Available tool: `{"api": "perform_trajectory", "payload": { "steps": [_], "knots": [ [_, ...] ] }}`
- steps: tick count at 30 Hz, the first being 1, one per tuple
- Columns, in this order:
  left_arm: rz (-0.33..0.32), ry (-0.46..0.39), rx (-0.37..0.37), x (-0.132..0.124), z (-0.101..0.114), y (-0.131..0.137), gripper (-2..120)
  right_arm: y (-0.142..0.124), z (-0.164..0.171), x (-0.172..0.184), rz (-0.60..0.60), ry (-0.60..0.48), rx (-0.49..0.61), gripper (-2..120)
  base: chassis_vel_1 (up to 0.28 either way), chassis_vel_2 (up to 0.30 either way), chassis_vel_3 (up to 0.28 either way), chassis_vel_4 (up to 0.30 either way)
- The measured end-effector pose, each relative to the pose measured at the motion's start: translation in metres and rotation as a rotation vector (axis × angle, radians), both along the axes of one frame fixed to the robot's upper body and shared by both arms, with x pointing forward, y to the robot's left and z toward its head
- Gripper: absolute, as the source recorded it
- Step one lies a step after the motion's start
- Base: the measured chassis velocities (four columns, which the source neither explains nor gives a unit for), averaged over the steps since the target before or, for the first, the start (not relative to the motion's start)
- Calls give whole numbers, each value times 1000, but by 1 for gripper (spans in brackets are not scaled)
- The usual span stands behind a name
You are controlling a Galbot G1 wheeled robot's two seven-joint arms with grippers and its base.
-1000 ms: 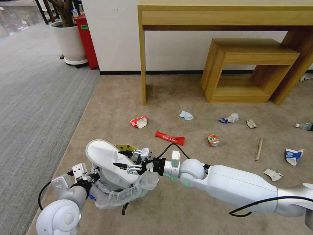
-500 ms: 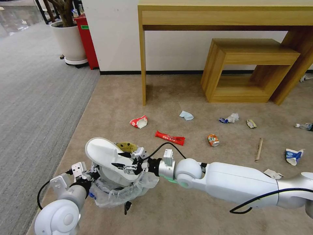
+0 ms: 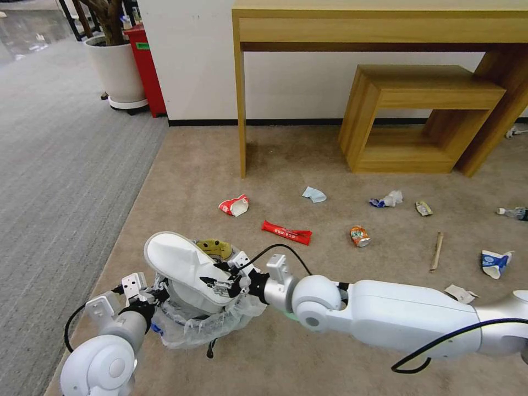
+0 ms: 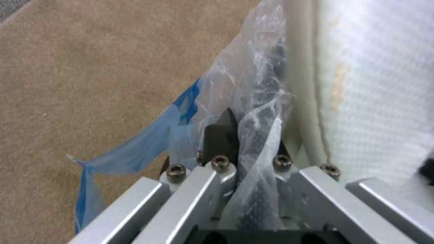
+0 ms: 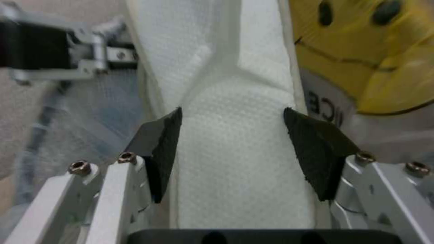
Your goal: Pick up the trash bin and place the garbage on the floor into it.
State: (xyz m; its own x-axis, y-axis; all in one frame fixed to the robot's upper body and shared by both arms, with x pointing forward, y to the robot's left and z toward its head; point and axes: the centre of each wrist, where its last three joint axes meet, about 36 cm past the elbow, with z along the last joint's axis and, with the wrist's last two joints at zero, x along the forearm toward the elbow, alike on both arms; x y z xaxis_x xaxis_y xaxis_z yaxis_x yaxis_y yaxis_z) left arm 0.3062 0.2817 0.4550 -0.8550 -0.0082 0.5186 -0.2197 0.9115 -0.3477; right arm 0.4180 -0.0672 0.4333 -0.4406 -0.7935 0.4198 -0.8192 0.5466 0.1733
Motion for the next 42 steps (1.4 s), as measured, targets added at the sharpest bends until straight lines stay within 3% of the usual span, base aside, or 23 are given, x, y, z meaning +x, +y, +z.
{"api": "perform_trajectory", "payload": {
  "steps": [5,7,12,23,32,36,42],
  "knots": [
    [2,-7,-5,-2,2,-1,1,20,-5,-3,-1,37,-38,57,0,0,0,0],
    [5,-10,-8,-3,2,-1,1,30,-6,-4,7,27,-21,47,0,0,0,0],
    [7,-9,-6,-3,1,-1,1,30,7,-2,3,11,9,46,0,0,0,0],
    [14,13,12,2,-7,5,1,-12,39,-7,-50,-40,97,70,0,0,0,0],
    [12,15,7,1,-7,4,1,-19,42,-3,-93,-51,115,71,0,0,0,0],
    [7,19,13,1,-5,7,1,-28,55,9,-175,-62,157,75,0,0,0,0],
    [1,29,21,4,-6,11,1,-73,67,26,-349,-86,260,86,0,0,0,0]
  ]
}}
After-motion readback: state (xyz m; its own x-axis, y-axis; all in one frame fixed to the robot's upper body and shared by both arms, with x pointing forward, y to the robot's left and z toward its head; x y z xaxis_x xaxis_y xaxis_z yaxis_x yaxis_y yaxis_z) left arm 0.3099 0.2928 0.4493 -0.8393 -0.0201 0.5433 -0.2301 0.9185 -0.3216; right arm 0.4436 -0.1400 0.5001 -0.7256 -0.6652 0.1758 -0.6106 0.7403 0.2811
